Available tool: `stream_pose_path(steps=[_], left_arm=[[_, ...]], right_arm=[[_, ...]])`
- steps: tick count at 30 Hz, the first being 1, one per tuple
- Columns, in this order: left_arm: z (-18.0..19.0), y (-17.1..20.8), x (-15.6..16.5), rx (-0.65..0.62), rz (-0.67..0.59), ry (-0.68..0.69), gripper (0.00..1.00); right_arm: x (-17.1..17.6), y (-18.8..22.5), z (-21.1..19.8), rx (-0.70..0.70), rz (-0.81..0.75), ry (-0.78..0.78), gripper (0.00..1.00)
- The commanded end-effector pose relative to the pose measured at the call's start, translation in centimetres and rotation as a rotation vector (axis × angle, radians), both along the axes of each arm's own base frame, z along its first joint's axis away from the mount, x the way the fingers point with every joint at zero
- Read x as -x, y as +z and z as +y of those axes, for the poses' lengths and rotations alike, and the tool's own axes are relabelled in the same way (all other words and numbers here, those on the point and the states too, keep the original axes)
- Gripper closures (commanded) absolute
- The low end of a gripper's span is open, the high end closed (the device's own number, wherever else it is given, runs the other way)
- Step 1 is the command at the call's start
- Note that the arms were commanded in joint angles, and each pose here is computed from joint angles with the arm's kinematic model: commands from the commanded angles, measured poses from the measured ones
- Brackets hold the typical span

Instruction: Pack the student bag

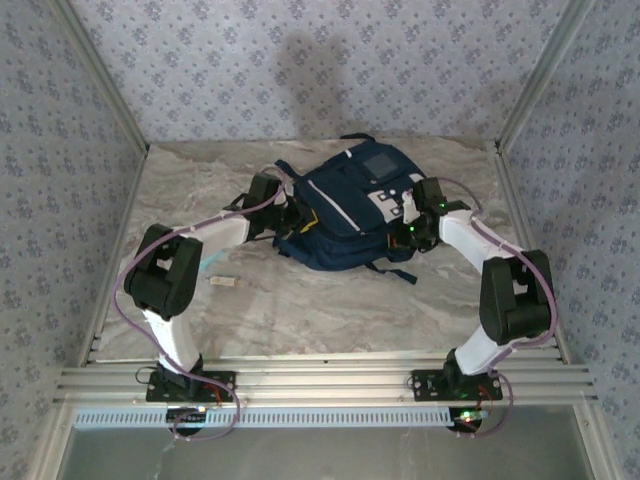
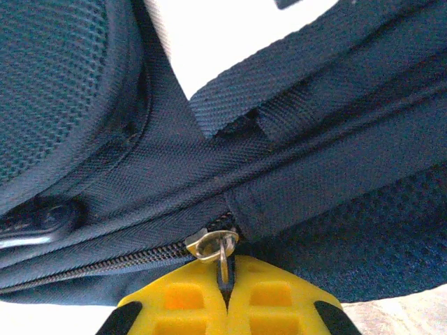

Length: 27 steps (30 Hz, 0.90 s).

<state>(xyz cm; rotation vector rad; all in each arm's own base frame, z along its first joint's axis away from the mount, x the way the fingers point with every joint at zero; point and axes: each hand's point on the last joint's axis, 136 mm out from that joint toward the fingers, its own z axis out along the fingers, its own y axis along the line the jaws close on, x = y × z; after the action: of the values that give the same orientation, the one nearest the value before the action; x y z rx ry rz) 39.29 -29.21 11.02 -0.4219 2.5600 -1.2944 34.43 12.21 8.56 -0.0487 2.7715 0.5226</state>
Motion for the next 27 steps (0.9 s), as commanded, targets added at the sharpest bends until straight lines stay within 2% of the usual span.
stream_pose_path(steps=[1,3,5,6,8,9,10,14,20,27], left_arm=[[1.5,3.1,-1.8,-0.021,-0.096,0.024,1.0],[1.6,3.5,-1.8,-0.029,-0.106,0.021,1.0],[1.7,3.8,-1.9,-0.034,-0.116,0.021,0.98],[1.7,4.1,-1.9,-0.037,-0.119,0.017,0.91],[1.7,4.5,-1.8,-0.042,-0.119,0.011,0.67],[1.7,4.7,-1.7,-0.043,-0.118,0.012,0.58],[1.7,5.0,-1.6,-0.043,-0.123,0.013,0.53],[2.0,6.4,-1.4,-0.039,-0.145,0.028,0.47],[1.5,8.4,-1.3,-0.037,-0.195,0.046,0.45],[-0.3,6.8,-2.0,-0.027,-0.17,0.06,0.46]], right_arm=[[1.2,2.4,-0.6,-0.015,-0.024,0.004,0.88],[2.1,3.3,-0.8,-0.021,-0.033,0.001,0.87],[2.7,4.4,-1.3,-0.011,-0.048,-0.016,0.72],[3.0,5.1,-1.5,-0.006,-0.063,-0.023,0.6],[3.3,6.4,-2.0,0.005,-0.096,-0.037,0.41],[3.4,7.2,-2.3,0.017,-0.119,-0.046,0.36],[3.4,7.9,-2.6,0.028,-0.144,-0.057,0.33],[2.9,9.9,-2.5,0.022,-0.229,-0.09,0.31],[2.4,9.3,0.9,0.009,-0.311,0.014,0.31],[1.8,8.0,4.4,-0.001,-0.335,0.101,0.31]])
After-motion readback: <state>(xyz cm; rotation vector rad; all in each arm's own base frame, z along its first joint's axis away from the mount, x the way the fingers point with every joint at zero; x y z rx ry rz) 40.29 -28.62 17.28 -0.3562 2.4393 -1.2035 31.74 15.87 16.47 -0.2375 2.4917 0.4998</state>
